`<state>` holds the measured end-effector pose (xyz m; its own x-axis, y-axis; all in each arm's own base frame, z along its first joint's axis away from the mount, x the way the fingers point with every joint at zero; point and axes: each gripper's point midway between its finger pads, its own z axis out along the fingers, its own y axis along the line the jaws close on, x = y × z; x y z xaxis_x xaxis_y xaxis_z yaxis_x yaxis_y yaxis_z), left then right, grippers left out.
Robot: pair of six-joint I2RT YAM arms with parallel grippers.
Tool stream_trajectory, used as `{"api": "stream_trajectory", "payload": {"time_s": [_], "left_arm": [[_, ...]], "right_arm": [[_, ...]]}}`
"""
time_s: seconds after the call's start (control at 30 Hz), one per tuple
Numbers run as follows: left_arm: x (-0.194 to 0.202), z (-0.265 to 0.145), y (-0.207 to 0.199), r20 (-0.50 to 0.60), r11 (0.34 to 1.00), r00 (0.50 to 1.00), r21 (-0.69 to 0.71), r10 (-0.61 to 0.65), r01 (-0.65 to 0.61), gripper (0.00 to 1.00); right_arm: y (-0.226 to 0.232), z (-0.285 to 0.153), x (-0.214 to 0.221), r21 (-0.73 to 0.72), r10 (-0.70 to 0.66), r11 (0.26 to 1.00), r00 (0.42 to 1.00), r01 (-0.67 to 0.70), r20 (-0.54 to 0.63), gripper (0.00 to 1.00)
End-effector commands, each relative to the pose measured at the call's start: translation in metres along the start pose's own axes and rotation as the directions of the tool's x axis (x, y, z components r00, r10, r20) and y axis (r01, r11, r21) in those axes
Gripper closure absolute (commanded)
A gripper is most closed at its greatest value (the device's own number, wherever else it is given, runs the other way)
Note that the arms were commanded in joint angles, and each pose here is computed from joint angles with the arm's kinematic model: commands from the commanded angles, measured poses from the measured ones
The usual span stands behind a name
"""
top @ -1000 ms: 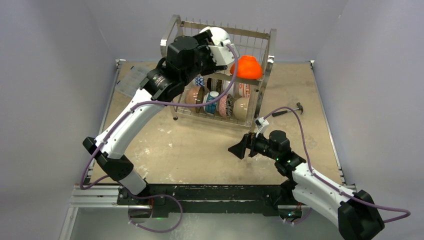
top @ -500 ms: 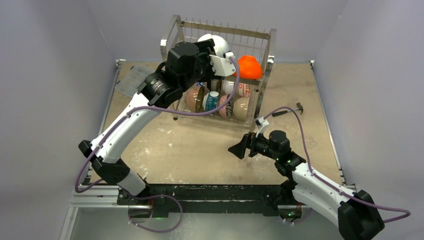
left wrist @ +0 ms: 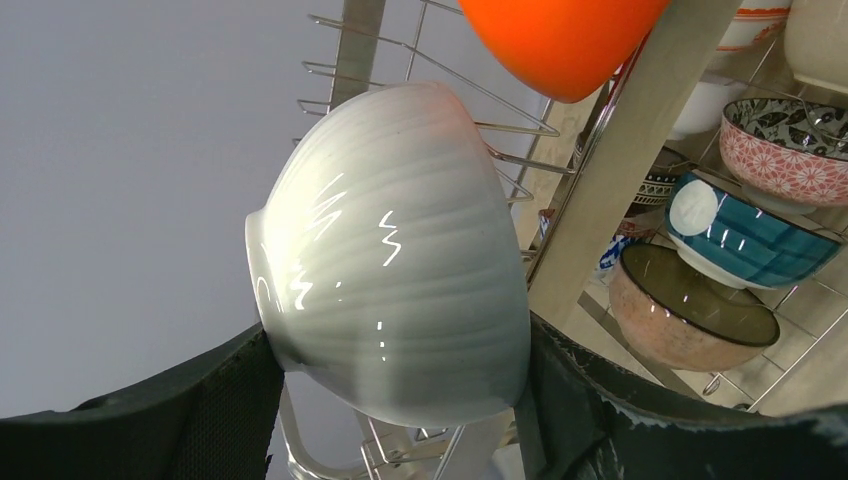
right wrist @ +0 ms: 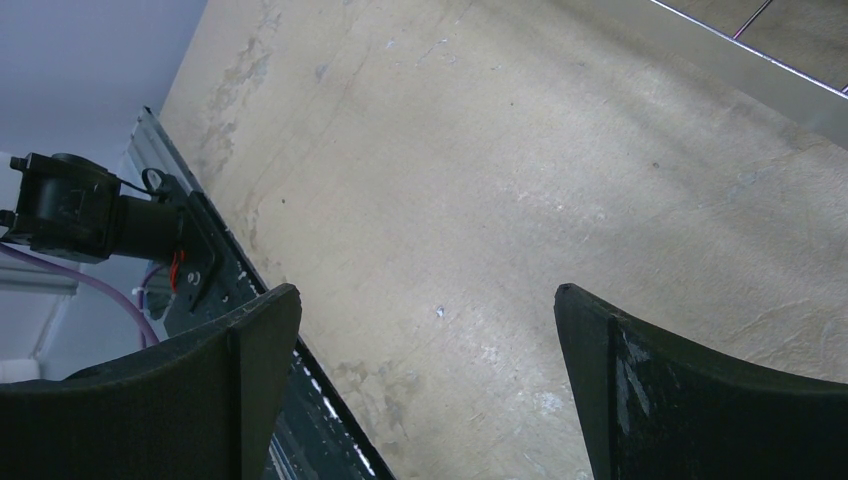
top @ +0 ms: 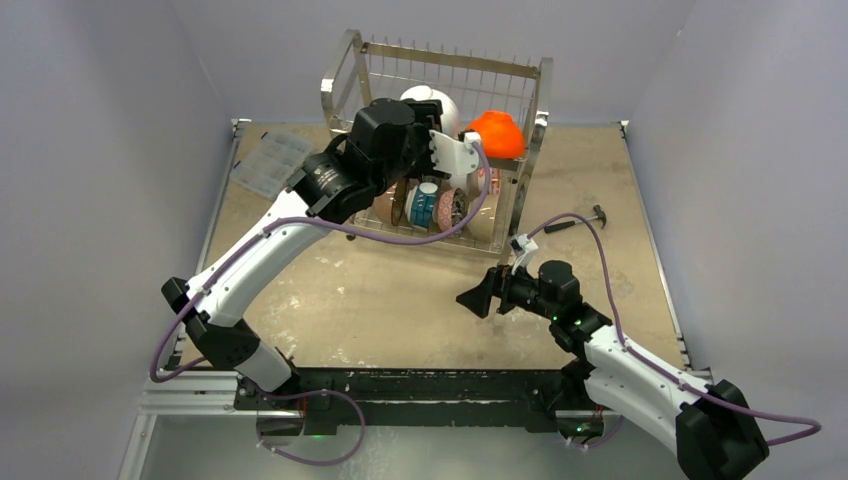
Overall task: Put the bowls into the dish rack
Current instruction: Turn the bowl upside down on the dish rack.
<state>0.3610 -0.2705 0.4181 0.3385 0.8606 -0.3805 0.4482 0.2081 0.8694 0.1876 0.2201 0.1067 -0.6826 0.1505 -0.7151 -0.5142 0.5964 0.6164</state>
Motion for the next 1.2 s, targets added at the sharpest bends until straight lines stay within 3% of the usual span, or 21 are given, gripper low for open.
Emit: {"api": "stream_trajectory", "payload": {"time_s": [0.0,0.57,0.63,0.77,0.87,1.17], "left_arm": [[-0.012,-0.015,0.023,0.053,0.997,0.999,-0.082,0.01,-0.005,1.0],[-0.009,-0.014,0.007,0.019,0.991,0.995,-0.091,0.098,-0.096,1.0],[-0.009,-0.015,0.009,0.018,0.989,0.994,-0.108,0.104,-0.101,0.93],[-0.011,-0.018,0.011,0.034,0.986,0.994,-0.14,0.1,-0.094,0.65],[-0.011,-0.02,0.012,0.041,0.984,0.994,-0.152,0.099,-0.092,0.51],[-0.01,-0.021,0.01,0.053,0.983,0.994,-0.161,0.097,-0.087,0.34]], "right_arm": [[0.015,0.0,-0.02,-0.044,-0.05,0.998,0.998,0.052,0.044,0.01],[0.013,-0.001,-0.018,-0.039,-0.048,0.998,0.998,0.049,0.045,0.01],[0.014,-0.001,-0.018,-0.04,-0.048,0.998,0.998,0.05,0.046,0.01],[0.014,0.0,-0.018,-0.043,-0.046,0.998,0.998,0.048,0.046,0.01],[0.014,0.0,-0.017,-0.048,-0.044,0.998,0.998,0.046,0.042,0.01],[0.015,-0.001,-0.018,-0.047,-0.043,0.998,0.998,0.046,0.048,0.01]]}}
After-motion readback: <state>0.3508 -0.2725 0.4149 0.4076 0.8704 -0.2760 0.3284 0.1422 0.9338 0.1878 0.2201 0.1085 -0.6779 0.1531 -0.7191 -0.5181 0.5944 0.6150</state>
